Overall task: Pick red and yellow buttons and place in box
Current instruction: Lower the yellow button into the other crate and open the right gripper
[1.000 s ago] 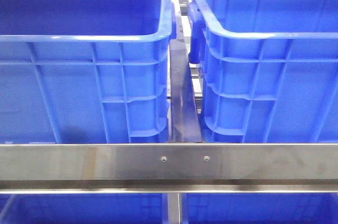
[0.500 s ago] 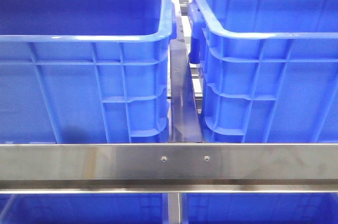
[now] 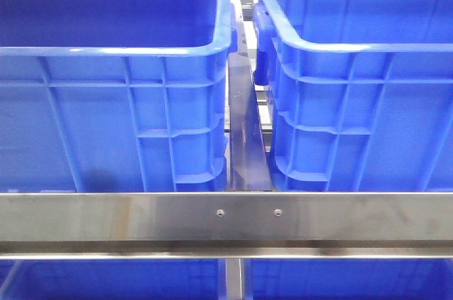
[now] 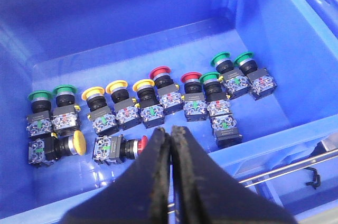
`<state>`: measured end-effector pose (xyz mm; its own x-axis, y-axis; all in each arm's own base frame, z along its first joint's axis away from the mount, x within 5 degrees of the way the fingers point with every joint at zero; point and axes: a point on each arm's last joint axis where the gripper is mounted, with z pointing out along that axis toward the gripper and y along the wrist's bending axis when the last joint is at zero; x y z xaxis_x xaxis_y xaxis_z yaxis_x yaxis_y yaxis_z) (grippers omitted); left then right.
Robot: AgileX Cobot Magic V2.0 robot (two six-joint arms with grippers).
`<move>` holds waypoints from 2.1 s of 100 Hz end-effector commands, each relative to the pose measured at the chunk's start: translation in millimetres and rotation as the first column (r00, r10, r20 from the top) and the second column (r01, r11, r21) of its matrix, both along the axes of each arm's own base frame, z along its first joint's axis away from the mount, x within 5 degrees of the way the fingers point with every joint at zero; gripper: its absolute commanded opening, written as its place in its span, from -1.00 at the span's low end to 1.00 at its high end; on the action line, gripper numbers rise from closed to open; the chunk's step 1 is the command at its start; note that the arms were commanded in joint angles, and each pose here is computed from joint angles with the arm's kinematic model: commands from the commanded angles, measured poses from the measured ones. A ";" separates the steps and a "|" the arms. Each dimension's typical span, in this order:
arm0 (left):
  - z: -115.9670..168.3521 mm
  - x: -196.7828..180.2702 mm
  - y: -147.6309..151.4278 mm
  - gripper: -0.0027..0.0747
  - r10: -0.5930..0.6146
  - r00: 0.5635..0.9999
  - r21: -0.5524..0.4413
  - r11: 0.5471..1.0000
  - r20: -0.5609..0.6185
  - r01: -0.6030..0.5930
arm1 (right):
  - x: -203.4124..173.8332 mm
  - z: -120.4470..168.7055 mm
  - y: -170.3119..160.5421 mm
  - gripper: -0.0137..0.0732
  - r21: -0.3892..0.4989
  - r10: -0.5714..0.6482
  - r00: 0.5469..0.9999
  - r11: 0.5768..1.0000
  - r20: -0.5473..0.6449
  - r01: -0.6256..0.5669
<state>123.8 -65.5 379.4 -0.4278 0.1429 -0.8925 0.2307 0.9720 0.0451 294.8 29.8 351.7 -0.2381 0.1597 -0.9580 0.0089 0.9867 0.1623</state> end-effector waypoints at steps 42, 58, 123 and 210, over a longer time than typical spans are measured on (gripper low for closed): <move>13.0 0.0 -0.6 -0.98 -0.020 0.997 -0.029 0.999 0.074 0.022 | 76.4 -46.2 -64.8 -0.17 0.010 -0.058 0.993 0.998 -0.101 0.059; 13.0 0.0 -0.7 -0.98 -0.021 0.997 -0.030 0.999 0.075 0.023 | 101.4 -59.2 -67.7 -0.17 -0.054 -0.041 0.992 0.998 -0.121 0.035; 13.2 0.1 -0.8 -0.98 -0.022 0.997 -0.031 0.999 0.076 0.025 | 137.4 -104.4 -77.0 -0.12 -0.088 -0.089 0.972 0.994 -0.219 0.071; 13.0 -0.1 -1.0 -0.98 -0.023 0.997 -0.033 0.999 0.074 0.025 | 49.1 -7.4 -67.9 0.56 -0.061 -0.113 0.994 0.992 -0.007 0.112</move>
<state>123.8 -65.7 379.5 -0.4265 0.1426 -0.8932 0.2319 0.9717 0.0444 373.6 -42.2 298.9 -0.3588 0.1025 -0.9278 0.1475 0.9877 0.0521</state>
